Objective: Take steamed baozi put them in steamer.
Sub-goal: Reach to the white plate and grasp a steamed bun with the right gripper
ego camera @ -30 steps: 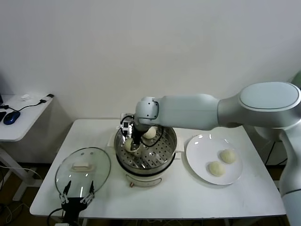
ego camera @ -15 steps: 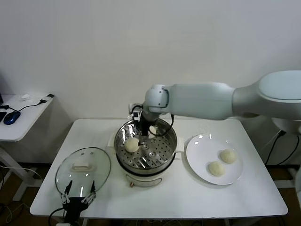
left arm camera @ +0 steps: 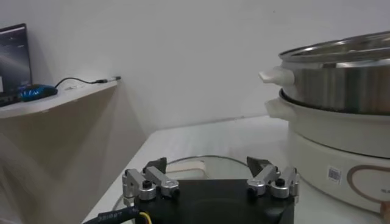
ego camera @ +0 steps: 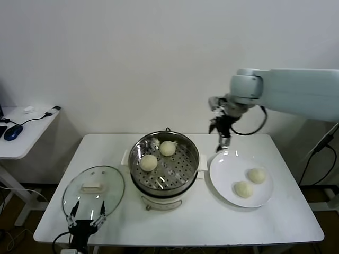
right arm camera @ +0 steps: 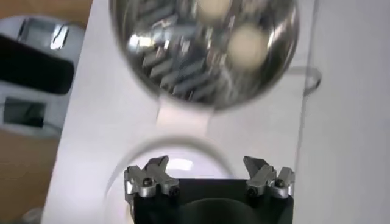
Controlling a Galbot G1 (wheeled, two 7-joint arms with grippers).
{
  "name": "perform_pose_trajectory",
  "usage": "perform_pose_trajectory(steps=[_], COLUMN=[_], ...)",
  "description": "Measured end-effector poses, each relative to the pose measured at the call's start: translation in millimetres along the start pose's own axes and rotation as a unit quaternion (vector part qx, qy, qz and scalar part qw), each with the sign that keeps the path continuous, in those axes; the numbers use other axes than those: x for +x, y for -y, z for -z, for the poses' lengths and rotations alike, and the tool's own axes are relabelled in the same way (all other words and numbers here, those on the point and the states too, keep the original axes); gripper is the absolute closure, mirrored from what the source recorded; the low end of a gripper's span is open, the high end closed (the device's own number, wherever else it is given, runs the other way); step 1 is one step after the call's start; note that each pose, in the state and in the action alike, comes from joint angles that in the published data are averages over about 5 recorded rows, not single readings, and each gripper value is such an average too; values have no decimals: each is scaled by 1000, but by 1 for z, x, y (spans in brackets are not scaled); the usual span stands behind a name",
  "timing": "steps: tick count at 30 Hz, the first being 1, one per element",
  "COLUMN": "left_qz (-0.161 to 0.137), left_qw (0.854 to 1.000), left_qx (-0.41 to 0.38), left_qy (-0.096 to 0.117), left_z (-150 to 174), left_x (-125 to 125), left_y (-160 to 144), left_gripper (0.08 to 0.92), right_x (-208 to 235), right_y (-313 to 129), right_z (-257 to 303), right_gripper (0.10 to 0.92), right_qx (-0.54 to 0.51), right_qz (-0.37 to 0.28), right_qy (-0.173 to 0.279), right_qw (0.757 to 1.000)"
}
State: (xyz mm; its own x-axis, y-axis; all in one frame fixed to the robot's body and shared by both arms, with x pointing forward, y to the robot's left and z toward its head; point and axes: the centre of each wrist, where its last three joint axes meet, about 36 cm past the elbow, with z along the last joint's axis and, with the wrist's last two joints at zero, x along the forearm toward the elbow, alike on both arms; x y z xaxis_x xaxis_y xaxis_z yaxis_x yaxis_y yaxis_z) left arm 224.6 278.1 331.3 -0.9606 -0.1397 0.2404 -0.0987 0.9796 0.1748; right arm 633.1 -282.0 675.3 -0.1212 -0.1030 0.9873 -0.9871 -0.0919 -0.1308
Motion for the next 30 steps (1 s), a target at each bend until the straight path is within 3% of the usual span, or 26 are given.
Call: perform_pose_trajectory(steps=[10, 21, 30], left_qz=[7, 8, 5], left_qw=[1000, 1000, 1000], left_qx=[1, 2, 4], left_qy=[-7, -9, -10], left_z=[-3, -5, -6], left_x=[5, 5, 4], left_y=[-1, 0, 2], left_gripper=[177, 177, 177], right_x=[-78, -152, -184], right_y=[-40, -62, -65], right_z=[-62, -75, -76], right_gripper=[200, 199, 199], right_qx=[-35, -60, -73], right_qz=[35, 42, 36], right_qy=[-28, -47, -54], right_qw=[998, 996, 995])
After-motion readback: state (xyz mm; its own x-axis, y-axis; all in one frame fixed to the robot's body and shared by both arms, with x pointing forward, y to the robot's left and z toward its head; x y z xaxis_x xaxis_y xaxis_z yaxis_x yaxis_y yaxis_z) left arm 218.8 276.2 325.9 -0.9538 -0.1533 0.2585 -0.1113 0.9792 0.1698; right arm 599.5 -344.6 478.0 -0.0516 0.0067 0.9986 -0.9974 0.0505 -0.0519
